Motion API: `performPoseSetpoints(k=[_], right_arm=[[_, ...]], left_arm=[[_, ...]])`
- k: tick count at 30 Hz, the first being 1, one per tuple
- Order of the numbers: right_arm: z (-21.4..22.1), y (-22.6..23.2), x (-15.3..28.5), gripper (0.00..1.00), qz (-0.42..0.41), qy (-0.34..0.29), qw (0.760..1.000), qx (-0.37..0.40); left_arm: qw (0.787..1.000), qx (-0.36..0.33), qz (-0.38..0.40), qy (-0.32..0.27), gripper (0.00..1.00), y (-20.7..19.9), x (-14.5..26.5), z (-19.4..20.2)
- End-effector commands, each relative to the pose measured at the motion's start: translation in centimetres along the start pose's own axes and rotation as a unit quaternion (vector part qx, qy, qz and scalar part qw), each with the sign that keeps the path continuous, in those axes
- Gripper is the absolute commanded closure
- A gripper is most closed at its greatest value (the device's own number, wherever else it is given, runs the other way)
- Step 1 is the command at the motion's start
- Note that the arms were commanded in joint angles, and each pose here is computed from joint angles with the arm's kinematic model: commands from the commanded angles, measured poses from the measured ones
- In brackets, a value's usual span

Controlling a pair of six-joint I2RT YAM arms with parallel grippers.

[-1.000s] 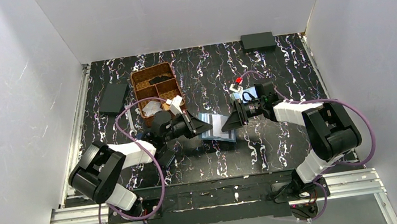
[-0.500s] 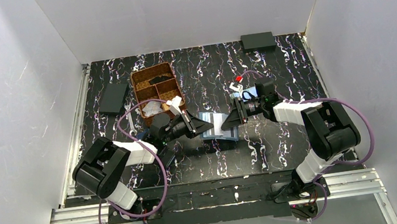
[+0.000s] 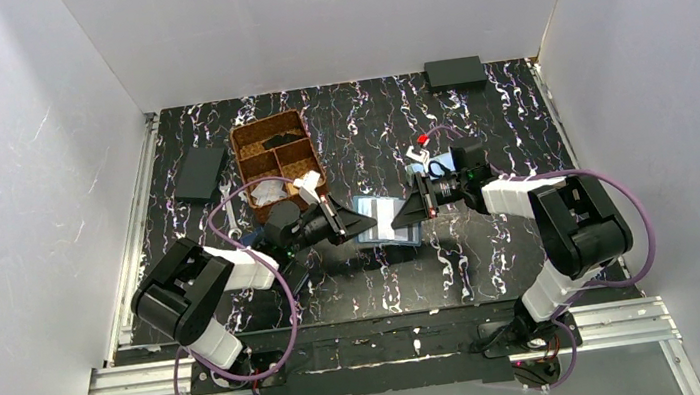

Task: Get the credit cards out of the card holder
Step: Remove the credit card from the card holder.

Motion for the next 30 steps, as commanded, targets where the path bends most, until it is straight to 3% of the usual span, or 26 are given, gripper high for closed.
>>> performPoseSetpoints(k=[1, 5, 11, 17, 30], right_arm=[[-0.5, 0.3, 0.2, 0.99, -0.008, 0.004, 1.000, 0.028], [-0.7, -0.5, 0.6, 0.99, 0.006, -0.005, 1.000, 0.027], [-0.7, -1.7, 0.8, 0.99, 0.020, -0.006, 1.000, 0.015], [-0.9, -2.9, 1.3, 0.99, 0.036, -0.010, 0.999, 0.012], [-1.2, -3.8, 3.0, 0.99, 0.056, -0.016, 0.998, 0.030]], left_arm=[[1.000, -0.005, 0.011, -0.009, 0.90, -0.3, 0.1, -0.3], [1.000, 0.004, 0.006, -0.008, 0.89, 0.2, 0.3, -0.3], [1.000, 0.010, 0.004, -0.012, 1.00, 1.0, 0.7, -0.5], [1.000, 0.020, -0.004, -0.023, 1.00, 2.2, 1.5, -0.9], [0.991, 0.064, -0.113, 0.012, 1.00, 9.3, 2.1, 2.5]])
Point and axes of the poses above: each gripper's point midway between its finger pads, its own x axis back along the fingers, its own y axis along the line the jaws close on, z = x × y, the point moved 1 cm from there along x, back along the fingers, and after that the axes turned 11 degrees about -x, right-handed, at the moved point
